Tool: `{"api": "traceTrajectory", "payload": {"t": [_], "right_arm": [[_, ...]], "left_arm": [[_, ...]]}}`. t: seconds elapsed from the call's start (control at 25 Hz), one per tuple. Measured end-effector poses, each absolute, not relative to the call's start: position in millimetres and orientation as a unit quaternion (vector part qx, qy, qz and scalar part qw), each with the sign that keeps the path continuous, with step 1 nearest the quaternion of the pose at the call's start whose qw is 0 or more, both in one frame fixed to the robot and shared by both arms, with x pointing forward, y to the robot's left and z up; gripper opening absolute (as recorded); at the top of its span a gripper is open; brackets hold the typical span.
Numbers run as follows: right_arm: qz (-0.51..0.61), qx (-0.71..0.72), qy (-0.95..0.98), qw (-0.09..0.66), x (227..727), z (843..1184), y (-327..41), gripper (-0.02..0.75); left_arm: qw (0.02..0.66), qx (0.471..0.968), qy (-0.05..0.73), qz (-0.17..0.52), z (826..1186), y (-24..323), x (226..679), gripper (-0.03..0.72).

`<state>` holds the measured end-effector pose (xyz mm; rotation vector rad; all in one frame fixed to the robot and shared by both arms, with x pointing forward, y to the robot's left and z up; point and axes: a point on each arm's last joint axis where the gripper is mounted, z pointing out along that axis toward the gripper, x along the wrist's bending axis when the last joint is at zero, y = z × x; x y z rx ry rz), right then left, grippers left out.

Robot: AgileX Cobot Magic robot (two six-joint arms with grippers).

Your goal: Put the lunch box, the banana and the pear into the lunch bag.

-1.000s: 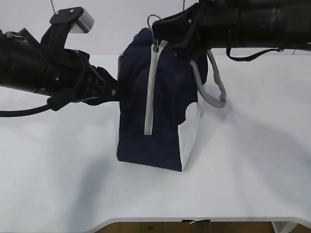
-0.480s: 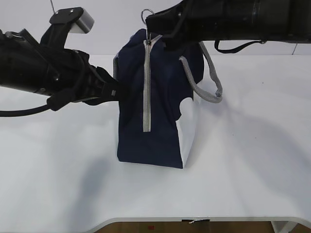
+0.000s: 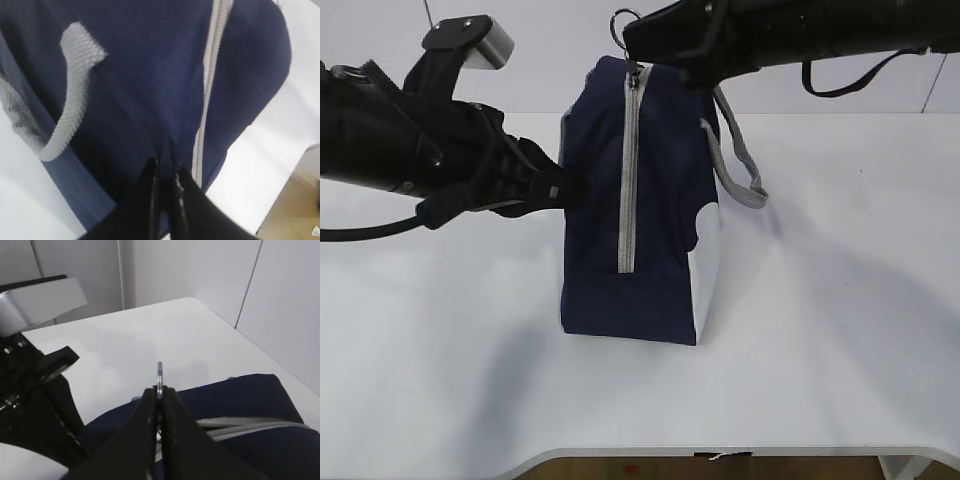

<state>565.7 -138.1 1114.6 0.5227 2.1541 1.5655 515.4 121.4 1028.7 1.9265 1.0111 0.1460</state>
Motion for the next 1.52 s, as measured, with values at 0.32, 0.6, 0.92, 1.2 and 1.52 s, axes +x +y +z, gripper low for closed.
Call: {"api": "traceTrajectory", "payload": {"t": [0.32, 0.6, 0.92, 1.2, 1.52], "right_arm": [[0.535, 0.185, 0.794, 0.222, 560.6, 1118.1, -142.3, 0.006], [0.534, 0.217, 0.780, 0.243, 571.8, 1115.9, -144.2, 0.006], [0.553, 0.242, 0.755, 0.256, 593.7, 1110.0, -140.2, 0.006], [0.561, 0.277, 0.732, 0.271, 613.7, 1106.0, -142.7, 0.006], [0.566, 0.284, 0.722, 0.279, 637.7, 1104.9, -142.6, 0.006]], "left_arm": [[0.461, 0.786, 0.408, 0.056, 1028.5, 121.0, 514.6, -0.003], [0.461, 0.786, 0.408, 0.055, 1028.4, 120.9, 514.5, -0.004], [0.461, 0.787, 0.406, 0.053, 1028.4, 120.8, 514.1, -0.004], [0.458, 0.793, 0.399, 0.050, 1027.8, 120.4, 512.8, -0.004], [0.454, 0.798, 0.394, 0.046, 1027.0, 120.3, 511.6, -0.004]]}}
